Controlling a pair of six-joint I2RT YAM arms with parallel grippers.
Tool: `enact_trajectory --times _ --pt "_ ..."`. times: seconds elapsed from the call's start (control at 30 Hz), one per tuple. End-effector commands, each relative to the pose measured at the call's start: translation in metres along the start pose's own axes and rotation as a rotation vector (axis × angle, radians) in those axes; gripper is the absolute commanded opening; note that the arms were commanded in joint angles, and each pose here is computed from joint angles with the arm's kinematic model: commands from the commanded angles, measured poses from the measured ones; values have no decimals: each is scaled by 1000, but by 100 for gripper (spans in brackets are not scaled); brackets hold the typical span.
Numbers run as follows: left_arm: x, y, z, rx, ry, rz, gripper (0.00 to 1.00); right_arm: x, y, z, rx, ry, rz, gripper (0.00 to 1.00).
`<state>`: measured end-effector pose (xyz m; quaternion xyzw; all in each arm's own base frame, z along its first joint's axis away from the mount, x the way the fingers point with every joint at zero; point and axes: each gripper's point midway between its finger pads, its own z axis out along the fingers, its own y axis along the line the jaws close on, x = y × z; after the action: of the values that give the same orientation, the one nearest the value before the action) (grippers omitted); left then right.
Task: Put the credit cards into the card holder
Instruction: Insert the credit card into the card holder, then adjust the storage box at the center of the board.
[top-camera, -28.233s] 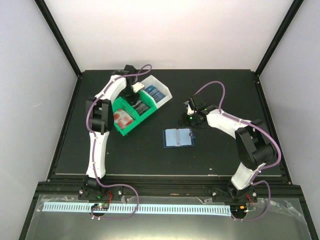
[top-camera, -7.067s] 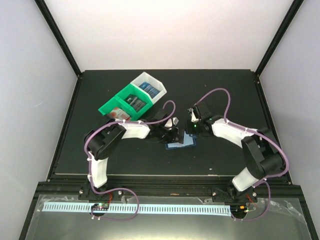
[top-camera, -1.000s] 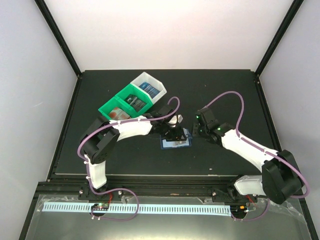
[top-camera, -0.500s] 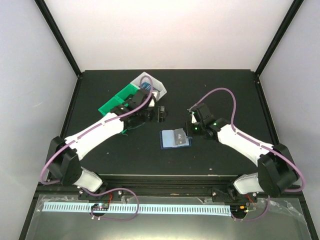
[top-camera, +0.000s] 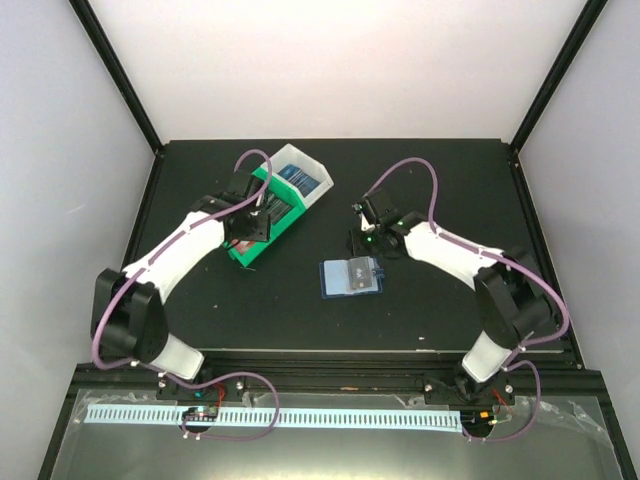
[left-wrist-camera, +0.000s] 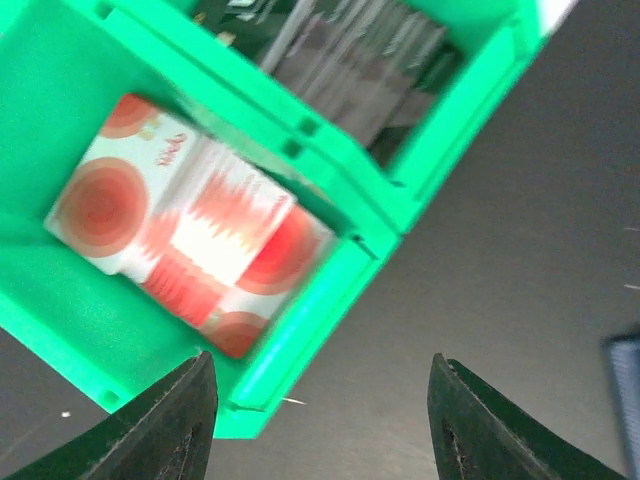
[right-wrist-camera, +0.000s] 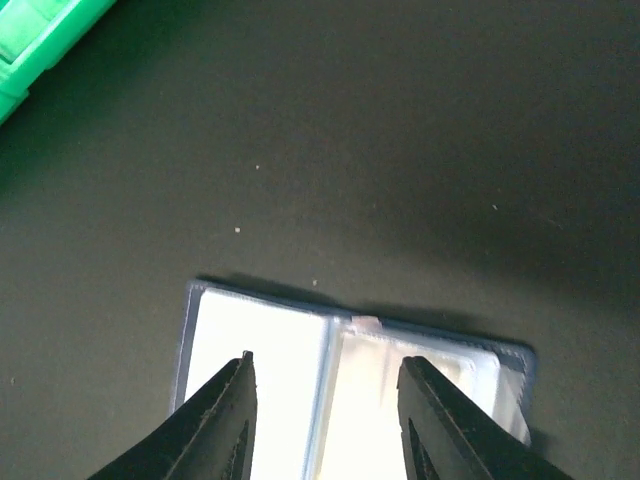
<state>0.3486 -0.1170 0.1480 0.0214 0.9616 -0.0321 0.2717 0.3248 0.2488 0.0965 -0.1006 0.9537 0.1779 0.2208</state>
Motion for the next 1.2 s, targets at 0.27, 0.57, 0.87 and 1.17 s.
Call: enact_trajectory --times 0.27,0.57,0.87,1.17 --pt "-12 75 52 -258 190 27 54 -19 8 18 26 58 55 42" --pt "23 78 68 -280 341 22 39 -15 7 5 61 111 114 42" --pt "62 71 74 -232 418 10 36 -24 14 -2 44 103 119 42" --pt "84 39 76 -152 473 78 35 -43 17 2 13 76 93 42"
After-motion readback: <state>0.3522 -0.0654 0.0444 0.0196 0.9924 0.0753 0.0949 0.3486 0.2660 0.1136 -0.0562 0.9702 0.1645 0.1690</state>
